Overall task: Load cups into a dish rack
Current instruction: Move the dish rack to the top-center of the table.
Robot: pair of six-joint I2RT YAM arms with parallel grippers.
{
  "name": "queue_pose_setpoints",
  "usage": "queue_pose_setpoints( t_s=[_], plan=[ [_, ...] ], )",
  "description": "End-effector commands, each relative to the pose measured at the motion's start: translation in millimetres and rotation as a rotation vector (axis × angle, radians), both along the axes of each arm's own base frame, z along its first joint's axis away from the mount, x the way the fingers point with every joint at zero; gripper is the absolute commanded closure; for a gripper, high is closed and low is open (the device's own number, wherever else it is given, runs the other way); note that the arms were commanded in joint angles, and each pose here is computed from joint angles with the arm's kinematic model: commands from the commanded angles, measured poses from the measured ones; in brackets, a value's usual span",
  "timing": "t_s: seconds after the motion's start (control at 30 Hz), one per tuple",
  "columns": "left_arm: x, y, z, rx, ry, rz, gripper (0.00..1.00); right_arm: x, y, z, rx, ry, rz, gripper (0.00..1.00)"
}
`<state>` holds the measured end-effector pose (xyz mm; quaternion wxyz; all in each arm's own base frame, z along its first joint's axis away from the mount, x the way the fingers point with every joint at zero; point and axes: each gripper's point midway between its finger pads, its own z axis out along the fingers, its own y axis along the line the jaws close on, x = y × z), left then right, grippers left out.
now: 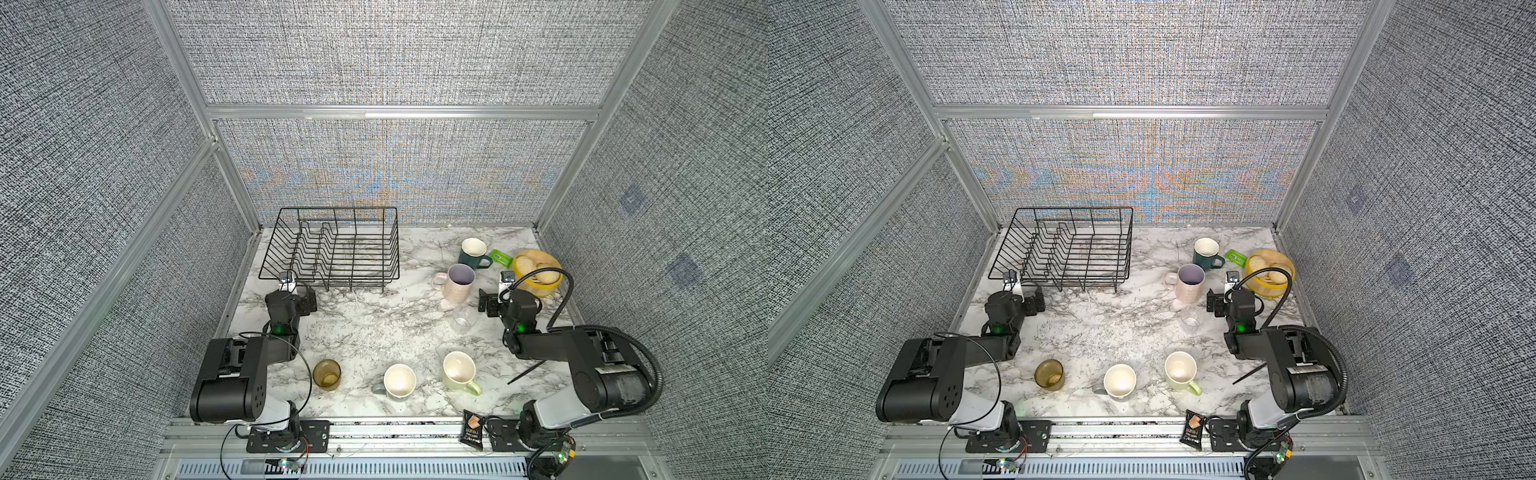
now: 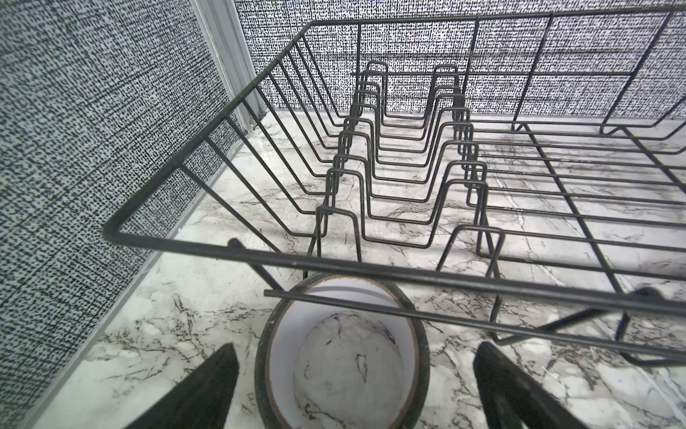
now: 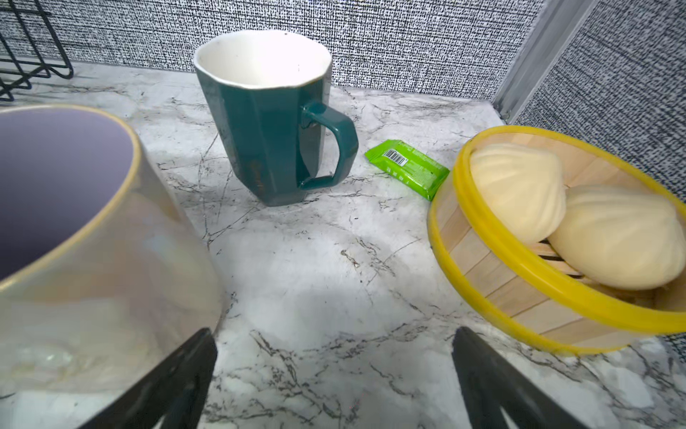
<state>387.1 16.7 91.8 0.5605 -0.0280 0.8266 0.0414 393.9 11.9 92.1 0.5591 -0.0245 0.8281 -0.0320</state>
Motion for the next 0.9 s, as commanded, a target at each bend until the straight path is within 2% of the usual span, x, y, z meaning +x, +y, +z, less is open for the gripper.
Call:
queue_pose_setpoints(
  t_s=[0.0, 0.07, 0.13, 0.17, 0.23, 0.37, 0.43, 0.47, 0.53, 0.67, 0.7, 0.8, 0.87],
  plan=[
    [2, 0, 8, -0.002, -0.029, 0.000, 0.01, -1, 15, 17, 0.002, 0.018, 0.087, 0.01],
    [-2, -2, 14, 0.002, -0.060, -0.015, 0.01, -6, 19, 33, 0.009, 0.035, 0.092, 0.01],
    [-10, -4, 39, 0.014, -0.132, -0.031, 0.01, -13, 26, 53, 0.028, 0.022, 0.123, 0.01],
    [-14, -7, 52, 0.013, -0.122, -0.049, 0.01, -18, 31, 64, 0.039, 0.022, 0.146, 0.01],
    [-23, -1, 79, -0.036, -0.073, 0.005, 0.01, -23, 34, 84, 0.078, 0.024, 0.148, 0.01],
    [-41, 2, 130, -0.143, -0.089, 0.068, 0.01, -27, 22, 119, 0.259, 0.069, -0.008, 0.01],
    [-54, 2, 146, -0.203, -0.115, 0.087, 0.01, -32, 9, 123, 0.365, 0.114, -0.141, 0.01],
    [-60, 0, 155, -0.235, -0.137, 0.082, 0.01, -34, 9, 126, 0.408, 0.149, -0.147, 0.01],
    [-72, -1, 171, -0.321, -0.185, 0.092, 0.01, -33, 37, 141, 0.433, 0.179, 0.006, 0.01],
    [-98, 5, 186, -0.446, -0.197, 0.170, 0.01, -42, 102, 151, 0.382, 0.246, 0.161, 0.03],
    [-101, 2, 188, -0.447, -0.182, 0.151, 0.01, -41, 118, 165, 0.383, 0.229, 0.193, 0.04],
    [-102, -28, 197, -0.453, -0.120, -0.021, 0.01, -47, 174, 168, 0.392, 0.256, 0.325, 0.14],
    [-98, -35, 189, -0.483, -0.047, -0.040, 0.01, -47, 206, 170, 0.396, 0.281, 0.385, 0.16]
  ],
)
